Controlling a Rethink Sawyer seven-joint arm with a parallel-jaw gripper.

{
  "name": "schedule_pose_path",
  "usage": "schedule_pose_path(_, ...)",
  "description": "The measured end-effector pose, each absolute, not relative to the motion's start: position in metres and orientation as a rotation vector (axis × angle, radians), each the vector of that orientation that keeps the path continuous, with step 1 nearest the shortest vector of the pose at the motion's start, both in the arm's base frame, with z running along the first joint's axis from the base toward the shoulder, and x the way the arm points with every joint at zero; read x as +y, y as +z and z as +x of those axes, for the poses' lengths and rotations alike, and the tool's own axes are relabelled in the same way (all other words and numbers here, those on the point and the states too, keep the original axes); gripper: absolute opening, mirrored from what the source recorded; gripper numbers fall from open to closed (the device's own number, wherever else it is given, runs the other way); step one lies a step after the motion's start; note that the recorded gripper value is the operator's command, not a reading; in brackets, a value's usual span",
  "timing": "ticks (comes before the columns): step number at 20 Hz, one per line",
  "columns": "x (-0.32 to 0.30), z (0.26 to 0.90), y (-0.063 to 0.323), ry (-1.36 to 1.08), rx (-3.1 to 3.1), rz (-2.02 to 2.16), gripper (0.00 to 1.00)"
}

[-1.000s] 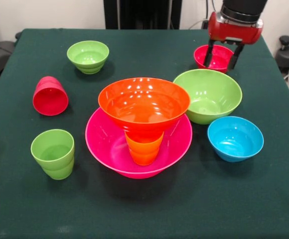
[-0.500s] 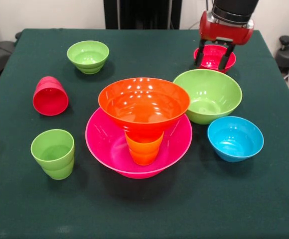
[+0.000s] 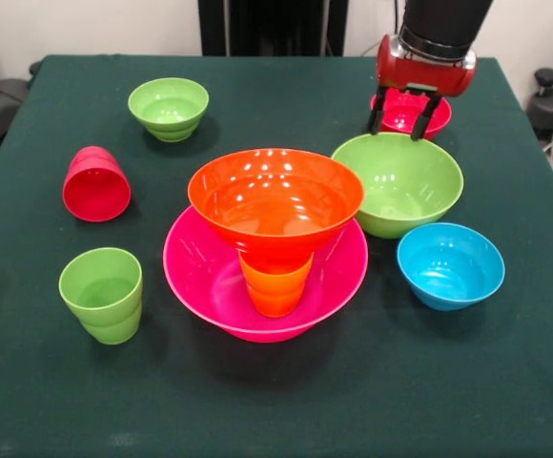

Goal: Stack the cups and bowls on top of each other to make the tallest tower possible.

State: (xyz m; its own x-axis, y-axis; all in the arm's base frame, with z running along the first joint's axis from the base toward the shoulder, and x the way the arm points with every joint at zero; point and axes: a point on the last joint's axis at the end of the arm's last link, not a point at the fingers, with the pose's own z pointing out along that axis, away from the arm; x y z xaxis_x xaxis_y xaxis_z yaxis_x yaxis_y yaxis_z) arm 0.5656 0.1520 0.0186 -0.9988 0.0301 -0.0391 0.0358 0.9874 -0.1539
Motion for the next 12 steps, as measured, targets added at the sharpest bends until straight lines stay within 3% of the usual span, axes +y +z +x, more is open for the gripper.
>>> schedule_pose_path(12,0.158,0.559,0.010,-0.234,3.116,0.051,1.00)
